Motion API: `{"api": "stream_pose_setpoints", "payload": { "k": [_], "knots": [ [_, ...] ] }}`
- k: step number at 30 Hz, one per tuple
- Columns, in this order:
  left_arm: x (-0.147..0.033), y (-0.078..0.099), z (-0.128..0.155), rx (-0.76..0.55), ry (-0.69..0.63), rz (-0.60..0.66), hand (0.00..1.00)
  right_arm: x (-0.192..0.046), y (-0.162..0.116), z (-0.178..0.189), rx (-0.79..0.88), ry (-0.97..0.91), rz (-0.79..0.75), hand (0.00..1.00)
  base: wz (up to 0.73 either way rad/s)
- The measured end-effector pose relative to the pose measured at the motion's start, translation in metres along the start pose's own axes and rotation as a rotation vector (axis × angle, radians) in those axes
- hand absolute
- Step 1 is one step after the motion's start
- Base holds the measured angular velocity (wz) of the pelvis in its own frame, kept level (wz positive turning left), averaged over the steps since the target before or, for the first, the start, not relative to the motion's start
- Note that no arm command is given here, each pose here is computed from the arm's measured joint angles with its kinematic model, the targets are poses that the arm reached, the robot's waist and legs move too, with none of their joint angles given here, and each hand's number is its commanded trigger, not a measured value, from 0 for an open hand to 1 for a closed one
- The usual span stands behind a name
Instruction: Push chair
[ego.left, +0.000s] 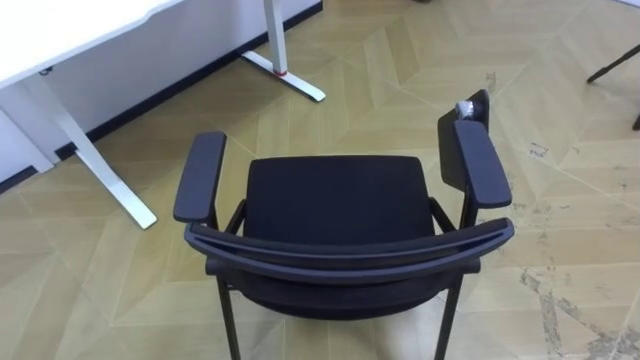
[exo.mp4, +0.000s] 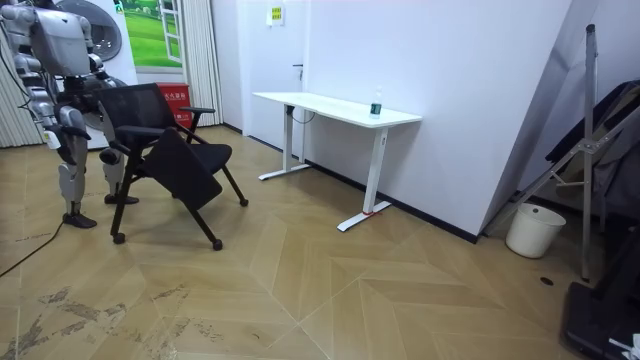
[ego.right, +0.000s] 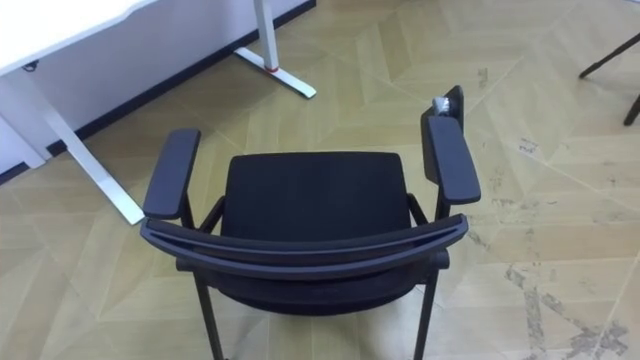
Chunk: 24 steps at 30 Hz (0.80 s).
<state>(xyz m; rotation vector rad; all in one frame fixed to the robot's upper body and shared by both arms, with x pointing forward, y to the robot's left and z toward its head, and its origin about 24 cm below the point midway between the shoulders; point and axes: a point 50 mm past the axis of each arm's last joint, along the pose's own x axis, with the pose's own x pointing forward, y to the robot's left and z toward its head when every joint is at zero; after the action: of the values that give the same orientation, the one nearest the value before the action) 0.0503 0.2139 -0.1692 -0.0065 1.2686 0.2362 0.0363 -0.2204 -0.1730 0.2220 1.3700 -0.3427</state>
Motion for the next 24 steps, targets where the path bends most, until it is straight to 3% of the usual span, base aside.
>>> {"api": "stream_pose_setpoints", "payload": {
  "k": [10, 17, 24],
  "knots": [
    [0.0, 0.001, -0.002, -0.043, 0.016, 0.021, 0.0, 0.0, -0.001, -0.001, 0.012, 0.014, -0.004, 0.0, 0.0],
    [-0.001, 0.013, -0.006, -0.095, 0.03, 0.114, 0.0, 0.0, -0.004, 0.002, 0.025, 0.004, -0.023, 0.0, 0.0],
    [-0.004, 0.035, 0.001, 0.049, -0.004, 0.3, 0.0, -0.002, -0.018, 0.005, 0.011, -0.024, -0.104, 0.0, 0.04]
  ]
}}
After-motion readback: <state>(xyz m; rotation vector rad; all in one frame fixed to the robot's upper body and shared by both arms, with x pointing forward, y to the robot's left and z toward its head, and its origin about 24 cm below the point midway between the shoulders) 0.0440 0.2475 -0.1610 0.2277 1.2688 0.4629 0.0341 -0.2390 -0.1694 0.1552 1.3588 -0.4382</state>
